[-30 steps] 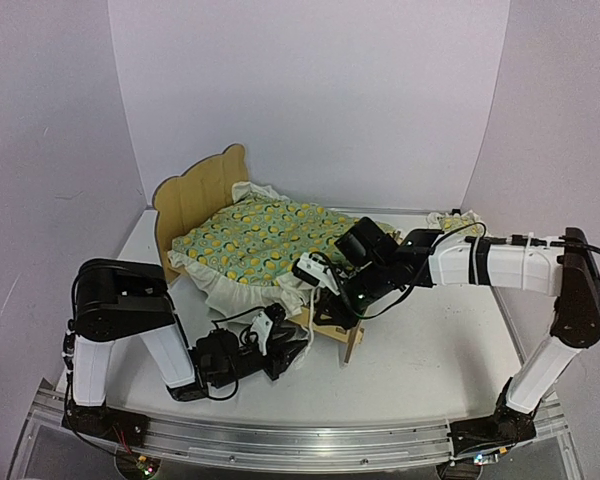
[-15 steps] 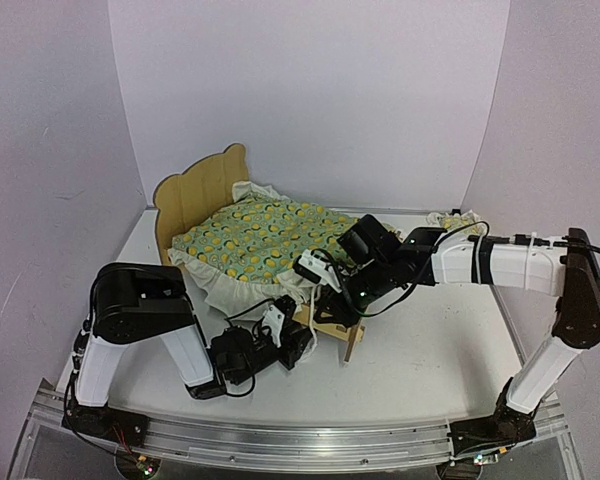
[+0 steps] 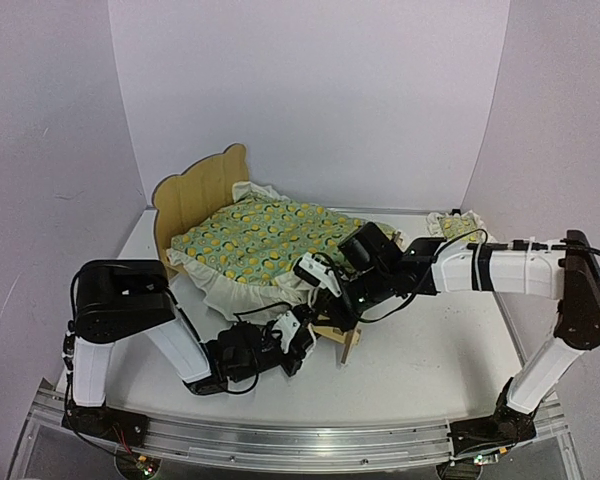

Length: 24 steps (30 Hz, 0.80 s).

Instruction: Set up the pet bed

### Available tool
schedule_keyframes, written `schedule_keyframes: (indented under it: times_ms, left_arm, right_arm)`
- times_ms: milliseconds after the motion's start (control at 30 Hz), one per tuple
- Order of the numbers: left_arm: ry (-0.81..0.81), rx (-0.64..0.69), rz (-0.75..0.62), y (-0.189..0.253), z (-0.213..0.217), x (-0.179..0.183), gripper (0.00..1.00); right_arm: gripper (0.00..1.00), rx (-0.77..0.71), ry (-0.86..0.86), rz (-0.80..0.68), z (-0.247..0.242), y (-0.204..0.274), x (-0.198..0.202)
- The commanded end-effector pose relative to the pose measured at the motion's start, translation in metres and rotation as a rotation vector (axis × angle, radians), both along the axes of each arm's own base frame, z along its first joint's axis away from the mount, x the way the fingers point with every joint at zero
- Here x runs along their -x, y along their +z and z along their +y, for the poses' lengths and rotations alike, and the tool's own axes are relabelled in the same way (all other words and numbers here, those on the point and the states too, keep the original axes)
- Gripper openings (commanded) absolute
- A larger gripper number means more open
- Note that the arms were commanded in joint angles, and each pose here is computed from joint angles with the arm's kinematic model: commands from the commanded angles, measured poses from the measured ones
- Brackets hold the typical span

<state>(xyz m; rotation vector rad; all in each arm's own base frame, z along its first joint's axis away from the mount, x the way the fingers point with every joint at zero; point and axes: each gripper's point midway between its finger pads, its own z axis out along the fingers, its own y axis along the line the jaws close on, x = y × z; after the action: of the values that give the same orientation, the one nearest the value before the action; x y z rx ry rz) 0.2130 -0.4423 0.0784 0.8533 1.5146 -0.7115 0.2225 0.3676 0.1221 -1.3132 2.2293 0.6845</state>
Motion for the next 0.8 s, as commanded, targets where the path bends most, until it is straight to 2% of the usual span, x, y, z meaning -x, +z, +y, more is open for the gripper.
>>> schedule_keyframes:
  times_ms: [0, 133, 267, 333, 500, 633, 700, 767]
  left_arm:
    - [-0.207, -0.064, 0.001, 0.013, -0.014, 0.043, 0.00]
    - [-0.286, -0.084, 0.002, 0.009, -0.012, 0.058, 0.00]
    - [-0.342, -0.102, -0.018, 0.008, -0.012, 0.067, 0.00]
    - [-0.385, -0.114, -0.031, 0.008, -0.010, 0.075, 0.00]
    - [-0.447, -0.161, -0.017, 0.001, -0.006, 0.087, 0.00]
    - [-0.475, -0.157, 0.017, 0.005, -0.006, 0.093, 0.00]
    - [-0.498, -0.144, 0.033, 0.009, -0.009, 0.097, 0.00]
    - [-0.519, -0.139, 0.040, 0.010, -0.011, 0.099, 0.00]
  right_arm:
    - [0.00, -0.306, -0.091, -0.059, 0.033, 0.053, -0.018]
    - [0.00, -0.251, -0.114, -0.048, 0.030, 0.017, -0.016]
    - [0.00, -0.215, -0.184, -0.003, 0.026, 0.011, -0.017]
    - [0.06, -0.145, -0.250, 0.045, 0.018, 0.006, -0.018]
    - [0.41, -0.102, -0.383, 0.214, -0.003, 0.020, 0.002]
    - [0.63, -0.076, -0.466, 0.244, -0.035, 0.032, 0.017]
    - [0.67, -0.085, -0.475, 0.217, -0.041, 0.038, 0.017]
    - [0.66, -0.081, -0.474, 0.182, -0.036, 0.039, 0.008]
